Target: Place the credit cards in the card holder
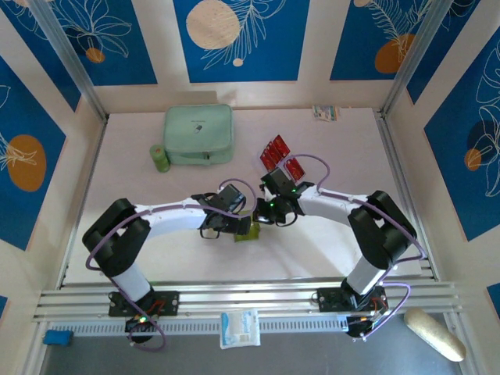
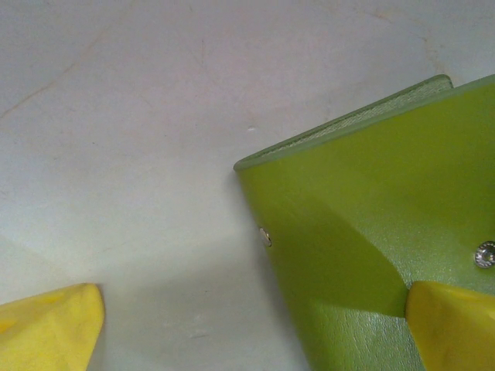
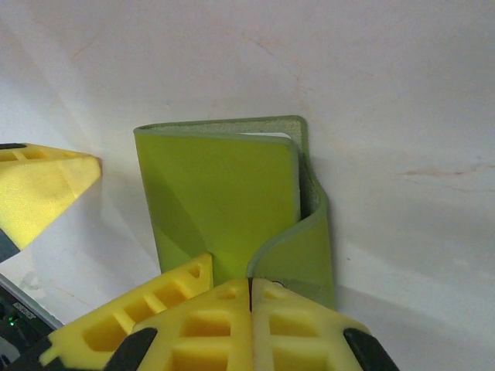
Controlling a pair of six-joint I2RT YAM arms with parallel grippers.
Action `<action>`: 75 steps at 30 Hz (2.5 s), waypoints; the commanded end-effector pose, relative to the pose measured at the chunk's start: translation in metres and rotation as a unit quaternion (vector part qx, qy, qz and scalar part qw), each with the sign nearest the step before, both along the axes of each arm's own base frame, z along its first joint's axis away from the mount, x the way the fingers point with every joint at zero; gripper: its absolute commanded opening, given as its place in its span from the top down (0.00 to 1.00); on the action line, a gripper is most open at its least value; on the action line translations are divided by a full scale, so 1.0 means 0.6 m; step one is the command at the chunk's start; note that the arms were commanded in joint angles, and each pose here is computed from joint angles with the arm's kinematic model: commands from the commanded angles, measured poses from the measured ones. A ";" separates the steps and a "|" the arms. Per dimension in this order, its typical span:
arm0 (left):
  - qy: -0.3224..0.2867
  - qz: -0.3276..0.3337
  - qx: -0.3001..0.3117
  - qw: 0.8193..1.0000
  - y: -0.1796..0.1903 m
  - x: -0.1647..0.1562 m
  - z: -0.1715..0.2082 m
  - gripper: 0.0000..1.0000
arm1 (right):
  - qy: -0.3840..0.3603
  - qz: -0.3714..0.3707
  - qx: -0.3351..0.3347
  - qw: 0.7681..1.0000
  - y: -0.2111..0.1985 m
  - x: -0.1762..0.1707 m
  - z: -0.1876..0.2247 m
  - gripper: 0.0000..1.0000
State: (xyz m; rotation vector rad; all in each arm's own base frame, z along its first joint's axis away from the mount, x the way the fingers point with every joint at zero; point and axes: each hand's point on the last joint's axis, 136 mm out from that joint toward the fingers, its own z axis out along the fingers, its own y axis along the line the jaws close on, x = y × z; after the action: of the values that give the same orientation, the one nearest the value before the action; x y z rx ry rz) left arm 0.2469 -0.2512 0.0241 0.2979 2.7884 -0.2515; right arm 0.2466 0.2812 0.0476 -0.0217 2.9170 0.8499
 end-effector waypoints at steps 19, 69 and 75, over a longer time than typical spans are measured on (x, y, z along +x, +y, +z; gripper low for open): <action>0.001 0.062 0.012 0.998 0.041 0.004 0.019 0.00 | 0.057 -0.001 -0.025 0.998 -0.010 -0.046 -0.072 1.00; 0.023 0.028 0.085 0.996 0.077 -0.019 -0.045 0.00 | 0.030 0.030 -0.019 0.999 0.028 -0.032 -0.036 1.00; 0.023 0.029 0.084 0.996 0.077 -0.020 -0.044 0.00 | 0.042 0.016 -0.036 0.998 0.005 -0.043 -0.061 1.00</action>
State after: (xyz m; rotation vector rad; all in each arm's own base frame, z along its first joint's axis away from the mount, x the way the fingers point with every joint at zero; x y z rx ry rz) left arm 0.2511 -0.2332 0.0235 0.2211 2.7842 -0.2005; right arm 0.2406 0.2960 0.0351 -0.0680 2.9346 0.8229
